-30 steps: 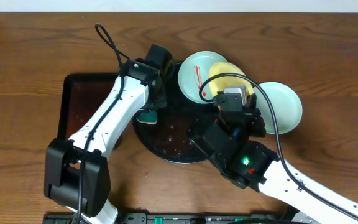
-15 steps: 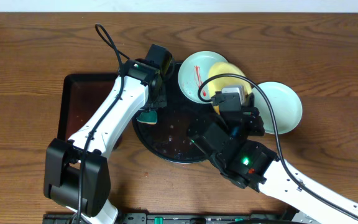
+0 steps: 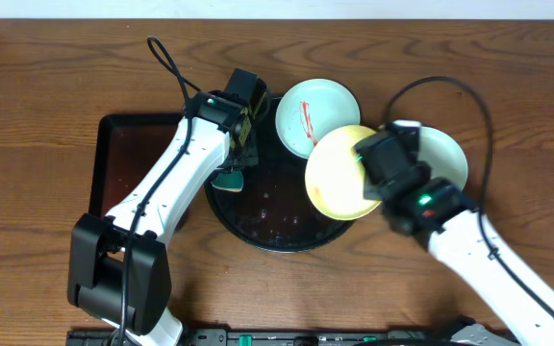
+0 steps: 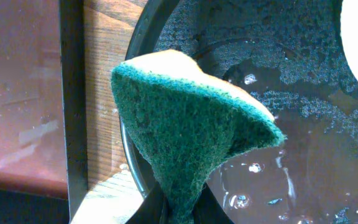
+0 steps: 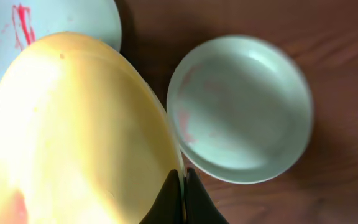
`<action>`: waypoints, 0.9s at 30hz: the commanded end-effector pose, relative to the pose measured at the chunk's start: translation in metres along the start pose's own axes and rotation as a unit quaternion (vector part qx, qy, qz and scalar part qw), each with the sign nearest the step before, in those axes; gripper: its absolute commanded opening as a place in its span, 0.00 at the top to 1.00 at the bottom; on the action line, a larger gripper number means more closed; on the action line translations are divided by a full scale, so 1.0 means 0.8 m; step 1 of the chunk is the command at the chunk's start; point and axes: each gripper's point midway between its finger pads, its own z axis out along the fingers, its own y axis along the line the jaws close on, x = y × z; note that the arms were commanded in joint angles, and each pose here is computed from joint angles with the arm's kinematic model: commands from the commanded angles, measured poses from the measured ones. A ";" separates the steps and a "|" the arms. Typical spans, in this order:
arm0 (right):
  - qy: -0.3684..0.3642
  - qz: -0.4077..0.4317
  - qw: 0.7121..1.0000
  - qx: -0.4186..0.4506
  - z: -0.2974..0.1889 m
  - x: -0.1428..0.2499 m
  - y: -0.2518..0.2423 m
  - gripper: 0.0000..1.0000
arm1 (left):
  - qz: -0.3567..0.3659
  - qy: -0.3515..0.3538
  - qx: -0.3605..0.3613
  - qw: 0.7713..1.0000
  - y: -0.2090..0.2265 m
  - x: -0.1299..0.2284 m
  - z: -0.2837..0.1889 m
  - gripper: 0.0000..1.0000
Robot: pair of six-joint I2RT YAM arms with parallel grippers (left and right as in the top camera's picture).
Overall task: Clean dirty plates on tray and stack at the side
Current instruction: 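Set the yellow plate onto the cleaned pale green plate, release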
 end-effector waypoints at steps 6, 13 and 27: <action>0.097 0.131 0.982 -0.096 0.026 -0.002 -0.061 0.99 | -0.006 -0.009 0.002 1.000 0.000 -0.006 -0.007 0.92; 0.093 0.209 0.973 -0.026 0.041 -0.006 -0.165 0.99 | -0.006 -0.010 0.002 1.000 0.000 -0.006 -0.007 0.92; 0.166 0.211 0.960 0.078 0.115 0.037 -0.211 0.99 | -0.007 -0.013 0.004 1.000 -0.001 -0.008 -0.007 0.92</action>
